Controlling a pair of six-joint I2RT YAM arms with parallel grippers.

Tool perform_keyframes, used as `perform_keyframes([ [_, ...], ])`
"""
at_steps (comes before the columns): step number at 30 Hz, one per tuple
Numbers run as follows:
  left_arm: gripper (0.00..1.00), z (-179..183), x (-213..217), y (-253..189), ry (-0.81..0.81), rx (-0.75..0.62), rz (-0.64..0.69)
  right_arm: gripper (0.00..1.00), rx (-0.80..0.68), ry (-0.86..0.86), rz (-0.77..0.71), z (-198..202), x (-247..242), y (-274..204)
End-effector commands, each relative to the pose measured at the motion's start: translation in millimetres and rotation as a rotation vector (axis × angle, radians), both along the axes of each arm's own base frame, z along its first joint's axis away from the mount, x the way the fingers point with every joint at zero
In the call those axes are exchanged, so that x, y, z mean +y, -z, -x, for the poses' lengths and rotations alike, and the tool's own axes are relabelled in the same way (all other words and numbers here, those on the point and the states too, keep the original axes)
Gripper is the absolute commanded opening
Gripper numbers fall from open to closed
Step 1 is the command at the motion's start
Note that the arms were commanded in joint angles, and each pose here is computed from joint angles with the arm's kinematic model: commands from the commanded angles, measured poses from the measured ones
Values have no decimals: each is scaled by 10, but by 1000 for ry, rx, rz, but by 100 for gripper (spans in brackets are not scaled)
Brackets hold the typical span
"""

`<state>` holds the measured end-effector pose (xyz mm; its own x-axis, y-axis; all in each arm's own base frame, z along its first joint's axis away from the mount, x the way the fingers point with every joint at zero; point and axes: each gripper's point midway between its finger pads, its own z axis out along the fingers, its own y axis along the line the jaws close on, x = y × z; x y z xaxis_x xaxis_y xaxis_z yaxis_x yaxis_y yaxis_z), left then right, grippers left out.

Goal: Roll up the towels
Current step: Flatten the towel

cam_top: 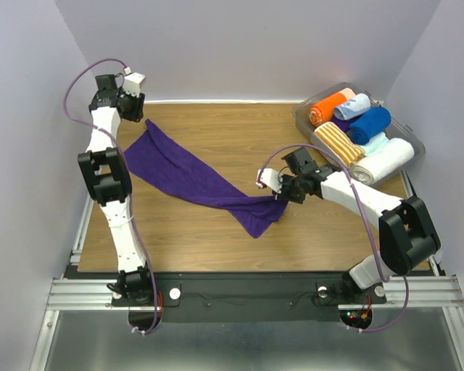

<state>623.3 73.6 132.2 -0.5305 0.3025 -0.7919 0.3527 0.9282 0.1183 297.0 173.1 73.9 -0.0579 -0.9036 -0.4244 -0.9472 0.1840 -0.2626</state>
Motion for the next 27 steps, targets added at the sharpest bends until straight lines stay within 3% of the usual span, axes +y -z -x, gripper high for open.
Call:
perform_keyframes([
  [1,48,518,461,-793,-53,-41,-92,0,-49,26,-18,-214,-48,-199],
  [8,38,1380,952,-253,-164,210,-87,1,-74,38,-12,-297,-157,-263],
  [12,38,1620,1071,-48,-128,267,-82,1,-76,69,-12,-375,-277,-277],
  [17,44,1842,888,171,160,277,-163,1,-88,104,-5,-502,-421,-311],
  [27,57,1924,744,472,445,289,-226,1,-77,109,1,-530,-432,-310],
])
